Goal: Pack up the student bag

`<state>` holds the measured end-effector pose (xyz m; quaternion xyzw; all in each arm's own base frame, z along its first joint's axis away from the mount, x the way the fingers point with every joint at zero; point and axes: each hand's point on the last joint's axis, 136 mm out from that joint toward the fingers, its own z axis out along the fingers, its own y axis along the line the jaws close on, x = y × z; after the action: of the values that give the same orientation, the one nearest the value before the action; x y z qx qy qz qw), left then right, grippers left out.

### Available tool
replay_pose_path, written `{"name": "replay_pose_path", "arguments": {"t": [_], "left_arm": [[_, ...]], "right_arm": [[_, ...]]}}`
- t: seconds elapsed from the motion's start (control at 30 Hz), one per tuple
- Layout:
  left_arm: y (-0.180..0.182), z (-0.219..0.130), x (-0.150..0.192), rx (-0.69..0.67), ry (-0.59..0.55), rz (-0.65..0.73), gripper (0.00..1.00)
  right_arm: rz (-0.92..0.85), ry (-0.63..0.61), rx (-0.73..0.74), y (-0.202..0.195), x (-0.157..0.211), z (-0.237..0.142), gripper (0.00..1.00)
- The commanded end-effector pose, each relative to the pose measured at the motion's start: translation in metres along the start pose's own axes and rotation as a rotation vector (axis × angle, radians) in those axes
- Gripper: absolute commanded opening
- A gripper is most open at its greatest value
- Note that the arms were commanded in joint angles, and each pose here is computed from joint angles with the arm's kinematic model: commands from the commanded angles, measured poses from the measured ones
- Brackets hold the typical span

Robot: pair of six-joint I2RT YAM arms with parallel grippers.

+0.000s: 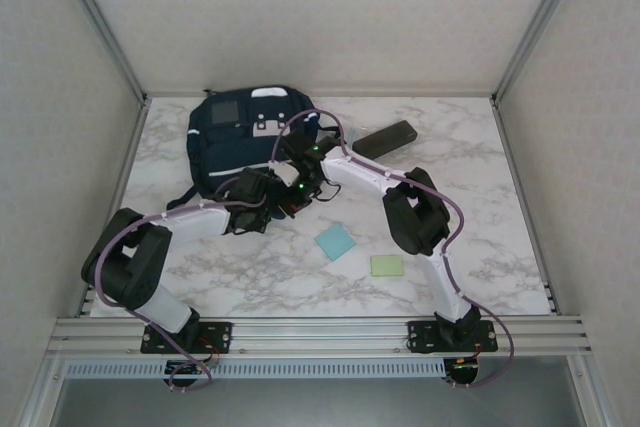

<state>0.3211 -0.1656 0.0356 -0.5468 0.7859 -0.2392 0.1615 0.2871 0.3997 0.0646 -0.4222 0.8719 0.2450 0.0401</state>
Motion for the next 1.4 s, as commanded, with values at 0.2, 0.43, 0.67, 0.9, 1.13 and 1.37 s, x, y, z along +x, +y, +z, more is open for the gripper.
{"name": "replay_pose_path", "arguments": {"t": [0.2, 0.43, 0.67, 0.9, 1.13, 1.37], "left_arm": [[0.019, -0.061, -0.048, -0.027, -0.105, 0.076, 0.0], [0.041, -0.078, -0.053, -0.041, -0.068, 0.082, 0.0], [0.06, -0.095, -0.056, -0.108, -0.027, 0.156, 0.0], [0.075, -0.1, -0.054, -0.131, -0.016, 0.162, 0.0], [0.072, -0.09, -0.053, -0.098, -0.01, 0.126, 0.0], [0.04, -0.084, -0.047, -0.085, 0.008, 0.279, 0.48]], "right_arm": [[-0.102, 0.163, 0.109, -0.068, 0.049, -0.048, 0.0], [-0.123, 0.161, 0.215, -0.113, 0.032, -0.068, 0.0], [-0.299, 0.058, 0.409, -0.17, -0.018, -0.076, 0.0], [-0.058, -0.115, 0.629, -0.242, -0.072, -0.112, 0.0], [0.103, -0.206, 0.51, -0.212, -0.067, -0.119, 0.0], [0.136, -0.266, 0.169, -0.112, -0.042, -0.126, 0.4]]}}
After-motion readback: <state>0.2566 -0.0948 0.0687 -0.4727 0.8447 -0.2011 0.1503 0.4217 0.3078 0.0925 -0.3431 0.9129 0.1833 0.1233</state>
